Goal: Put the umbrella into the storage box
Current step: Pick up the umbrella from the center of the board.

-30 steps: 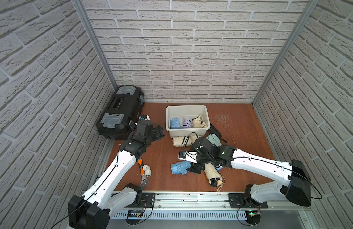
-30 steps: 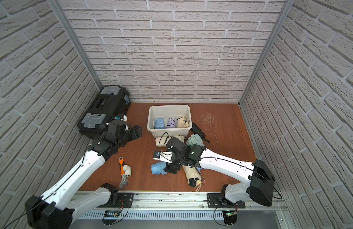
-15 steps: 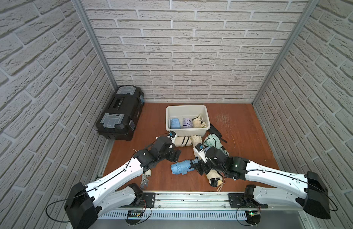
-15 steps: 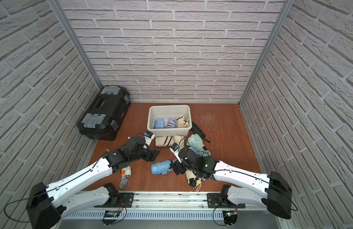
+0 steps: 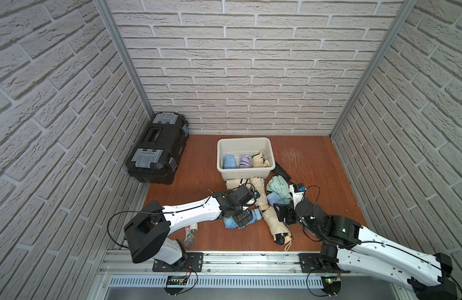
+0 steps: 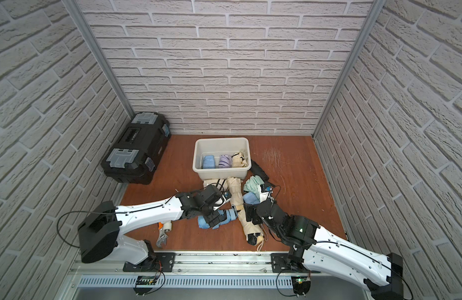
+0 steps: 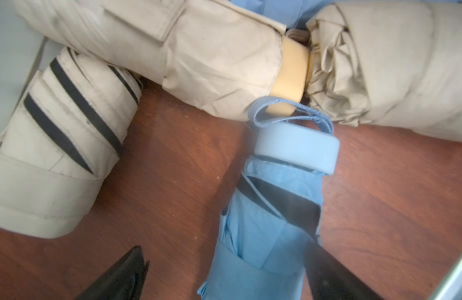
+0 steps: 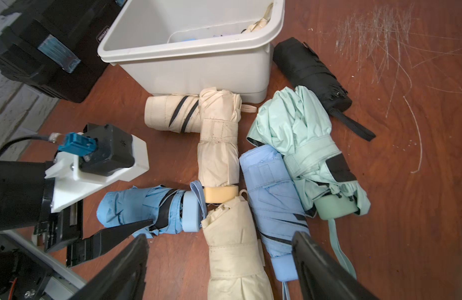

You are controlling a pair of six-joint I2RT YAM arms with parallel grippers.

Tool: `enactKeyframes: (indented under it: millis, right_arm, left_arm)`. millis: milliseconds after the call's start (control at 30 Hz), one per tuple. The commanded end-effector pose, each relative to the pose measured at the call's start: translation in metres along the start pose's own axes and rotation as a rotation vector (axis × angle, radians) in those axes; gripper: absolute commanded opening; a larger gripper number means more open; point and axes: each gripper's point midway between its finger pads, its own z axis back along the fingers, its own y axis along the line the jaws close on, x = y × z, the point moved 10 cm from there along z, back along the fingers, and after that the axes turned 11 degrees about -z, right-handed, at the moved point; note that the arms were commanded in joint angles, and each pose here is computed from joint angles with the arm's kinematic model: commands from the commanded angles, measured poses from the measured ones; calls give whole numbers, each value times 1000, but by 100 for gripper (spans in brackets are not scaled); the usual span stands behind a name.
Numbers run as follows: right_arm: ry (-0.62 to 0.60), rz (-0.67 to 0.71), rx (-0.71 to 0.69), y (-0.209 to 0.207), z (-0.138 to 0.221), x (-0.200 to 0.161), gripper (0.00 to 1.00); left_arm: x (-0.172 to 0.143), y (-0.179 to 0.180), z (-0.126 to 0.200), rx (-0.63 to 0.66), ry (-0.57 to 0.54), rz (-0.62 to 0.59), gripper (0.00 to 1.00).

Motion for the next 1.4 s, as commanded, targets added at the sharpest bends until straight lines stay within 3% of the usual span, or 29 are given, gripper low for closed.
enactKeyframes:
  millis: [0,233,500,767,967,1067,1367]
  right_arm:
    - [-33,-41,-20,0,4,6,89]
    - [-46,-50,-23,-3,6,6,89]
    - [-52,-56,-30,-4,8,7,89]
    - [-59,-63,-32,-4,6,7,89]
    - [-58,-62,-31,-3,5,7,89]
    - [-60,-61,-27,-3,5,7,89]
    - [-66,-52,-23,-1,5,9,89]
  left_arm:
    - [6,-6,-7,-67,20,-55,98]
    - [7,-14,-20,-172,50,-76,98]
    - [15,-9,5,-157,-18,-72,98]
    - [7,-12,-8,-158,130,-149,98]
    - [10,-12,-25,-143,178,-194,98]
    - [10,-12,-34,-140,191,-204,94]
    - [7,-13,-38,-139,210,-206,64]
